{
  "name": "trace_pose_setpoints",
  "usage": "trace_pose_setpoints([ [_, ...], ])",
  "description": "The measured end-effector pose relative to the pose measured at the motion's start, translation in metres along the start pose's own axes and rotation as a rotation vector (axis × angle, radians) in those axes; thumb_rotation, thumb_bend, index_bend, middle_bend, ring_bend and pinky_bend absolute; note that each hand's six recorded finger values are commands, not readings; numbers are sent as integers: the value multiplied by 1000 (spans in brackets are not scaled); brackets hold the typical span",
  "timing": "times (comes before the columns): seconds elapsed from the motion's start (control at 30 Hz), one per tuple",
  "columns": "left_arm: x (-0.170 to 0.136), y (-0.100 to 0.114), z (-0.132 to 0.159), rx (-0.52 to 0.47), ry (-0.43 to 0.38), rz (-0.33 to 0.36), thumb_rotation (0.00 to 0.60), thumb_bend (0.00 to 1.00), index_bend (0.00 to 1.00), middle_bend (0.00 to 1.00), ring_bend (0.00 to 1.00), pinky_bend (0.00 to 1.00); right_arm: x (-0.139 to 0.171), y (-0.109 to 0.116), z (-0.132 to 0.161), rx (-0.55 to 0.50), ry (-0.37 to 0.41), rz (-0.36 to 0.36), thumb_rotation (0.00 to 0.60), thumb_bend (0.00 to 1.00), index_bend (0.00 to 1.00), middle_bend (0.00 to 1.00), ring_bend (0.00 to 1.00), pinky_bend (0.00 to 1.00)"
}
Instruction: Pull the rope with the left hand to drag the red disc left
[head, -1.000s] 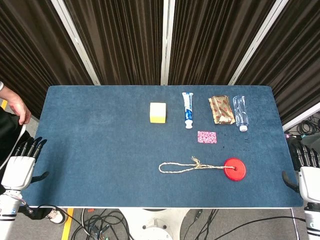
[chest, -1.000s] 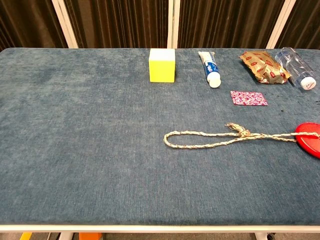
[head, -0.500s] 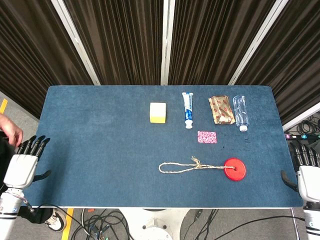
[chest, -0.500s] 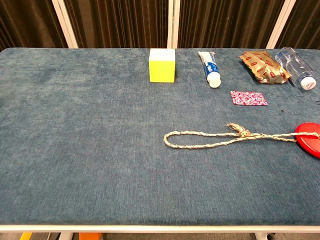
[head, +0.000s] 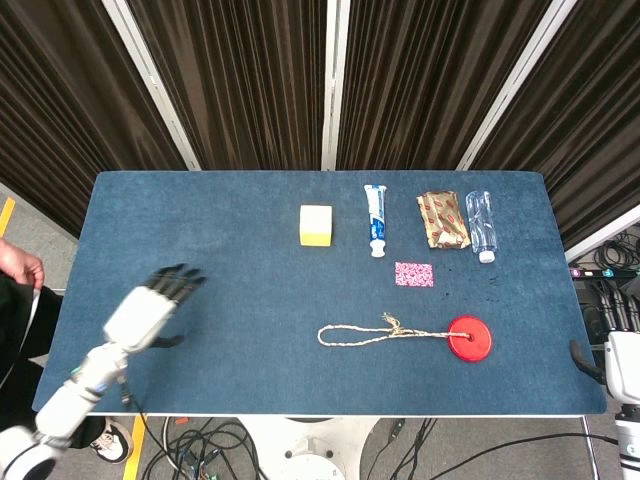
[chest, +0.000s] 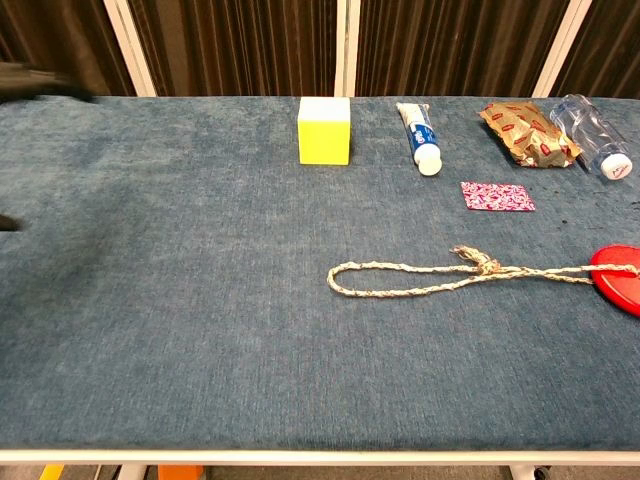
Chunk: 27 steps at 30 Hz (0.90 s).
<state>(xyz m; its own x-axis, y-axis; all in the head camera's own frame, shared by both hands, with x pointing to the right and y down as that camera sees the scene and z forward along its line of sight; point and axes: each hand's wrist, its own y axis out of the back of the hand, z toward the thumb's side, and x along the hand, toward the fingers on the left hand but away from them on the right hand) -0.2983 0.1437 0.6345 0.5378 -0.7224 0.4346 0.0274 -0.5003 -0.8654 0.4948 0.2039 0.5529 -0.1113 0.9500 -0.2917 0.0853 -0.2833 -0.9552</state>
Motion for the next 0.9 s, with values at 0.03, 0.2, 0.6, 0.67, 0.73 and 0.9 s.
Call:
trace_pose_setpoints([
  [0.03,11,-1,10,0,-38,-10,600,100,101,71,0,134,0,0,-3,-1,-6,-1,600,233,0,0,0,0],
  [0.2,63,-12,70,-7,-237,-64,600,101,101,71,0,134,0,4,-16,-10,-36,-10,600,232,0,0,0,0],
  [0.6,122,-55,151,-37,-442,-225,600,104,101,102,0,134,5,3,-42,-24,-87,-10,600,233,0,0,0,0],
  [0.67,127,-62,156,-39,-456,-245,600,105,101,102,0,134,6,4,-44,-25,-90,-17,600,232,0,0,0,0],
  [0.73,129,-68,161,-42,-470,-260,600,105,101,102,0,134,6,5,-46,-26,-93,-21,600,233,0,0,0,0],
  [0.9,130,-78,168,-43,-497,-293,600,111,101,111,0,134,6,6,-50,-30,-103,-28,600,232,0,0,0,0],
])
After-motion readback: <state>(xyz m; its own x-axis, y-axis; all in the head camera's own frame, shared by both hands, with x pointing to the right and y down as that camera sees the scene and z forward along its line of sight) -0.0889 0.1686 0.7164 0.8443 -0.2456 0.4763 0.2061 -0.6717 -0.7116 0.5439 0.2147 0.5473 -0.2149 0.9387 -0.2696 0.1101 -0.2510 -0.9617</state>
